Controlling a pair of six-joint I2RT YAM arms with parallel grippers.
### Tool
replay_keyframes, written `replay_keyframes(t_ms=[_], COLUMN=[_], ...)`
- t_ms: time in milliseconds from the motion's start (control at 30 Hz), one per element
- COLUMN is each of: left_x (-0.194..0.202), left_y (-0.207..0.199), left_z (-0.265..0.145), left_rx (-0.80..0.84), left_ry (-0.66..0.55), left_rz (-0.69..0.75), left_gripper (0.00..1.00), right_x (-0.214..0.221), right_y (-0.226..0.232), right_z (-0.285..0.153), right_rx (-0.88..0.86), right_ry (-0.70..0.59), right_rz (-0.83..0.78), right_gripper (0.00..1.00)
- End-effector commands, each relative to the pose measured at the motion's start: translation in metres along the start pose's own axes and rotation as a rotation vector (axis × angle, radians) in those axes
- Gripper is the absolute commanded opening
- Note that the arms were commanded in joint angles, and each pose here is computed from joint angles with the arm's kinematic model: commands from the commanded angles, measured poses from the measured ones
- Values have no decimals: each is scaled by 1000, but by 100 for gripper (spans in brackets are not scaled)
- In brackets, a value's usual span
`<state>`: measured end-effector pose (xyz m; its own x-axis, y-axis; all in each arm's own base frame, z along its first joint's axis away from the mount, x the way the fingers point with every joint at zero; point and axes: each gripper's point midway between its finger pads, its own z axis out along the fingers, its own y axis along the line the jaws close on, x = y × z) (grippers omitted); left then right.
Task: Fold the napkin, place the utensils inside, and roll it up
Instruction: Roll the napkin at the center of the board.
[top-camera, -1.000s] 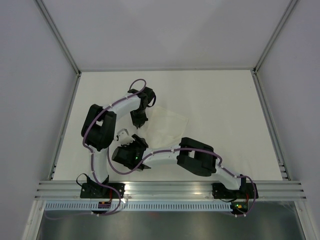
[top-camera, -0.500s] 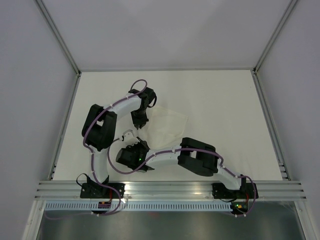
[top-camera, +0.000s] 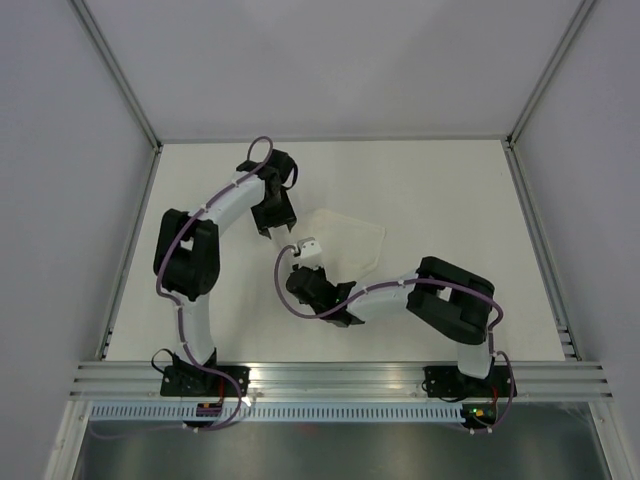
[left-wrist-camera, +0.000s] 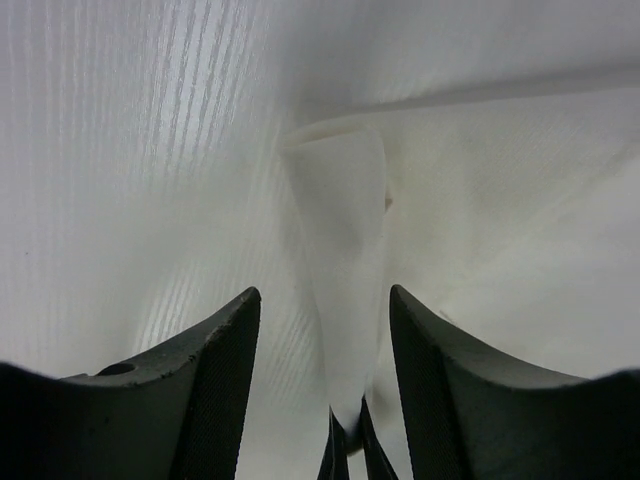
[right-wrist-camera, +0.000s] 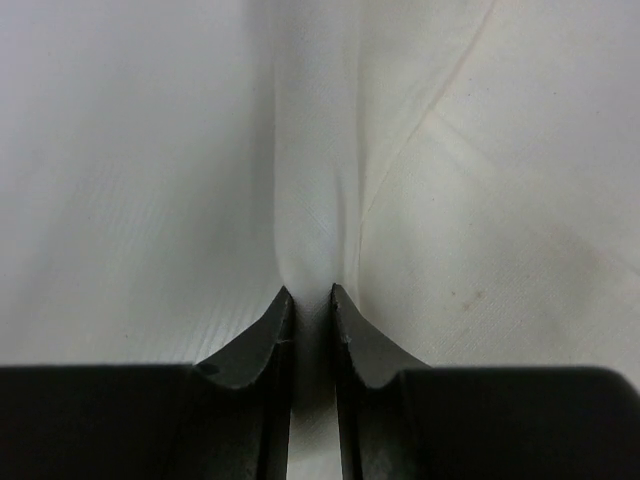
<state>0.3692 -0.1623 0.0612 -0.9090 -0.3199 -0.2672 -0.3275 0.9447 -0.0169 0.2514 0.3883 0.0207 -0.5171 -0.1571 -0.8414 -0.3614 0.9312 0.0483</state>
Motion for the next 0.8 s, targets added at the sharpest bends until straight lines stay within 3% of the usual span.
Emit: replay_keyframes(t_ms=[0, 267, 467, 767], left_x=[-36, -56, -14, 14], left_y=[-14, -13, -9, -8], left_z=[-39, -69, -43, -21], left_rx=[183, 427, 540, 710], left_ry=[-83, -148, -127, -176], left_rz=[-43, -162, -222, -257], left_gripper=[61, 62, 59, 58], right_x=[30, 44, 58, 79], right_y=[10, 7, -4, -25], right_z=[0, -4, -2, -3], right_rx=[-159, -366, -440, -510], right_ry=[132, 233, 294, 390], right_rz=[88, 319, 467, 702], right_gripper=[2, 1, 0, 0])
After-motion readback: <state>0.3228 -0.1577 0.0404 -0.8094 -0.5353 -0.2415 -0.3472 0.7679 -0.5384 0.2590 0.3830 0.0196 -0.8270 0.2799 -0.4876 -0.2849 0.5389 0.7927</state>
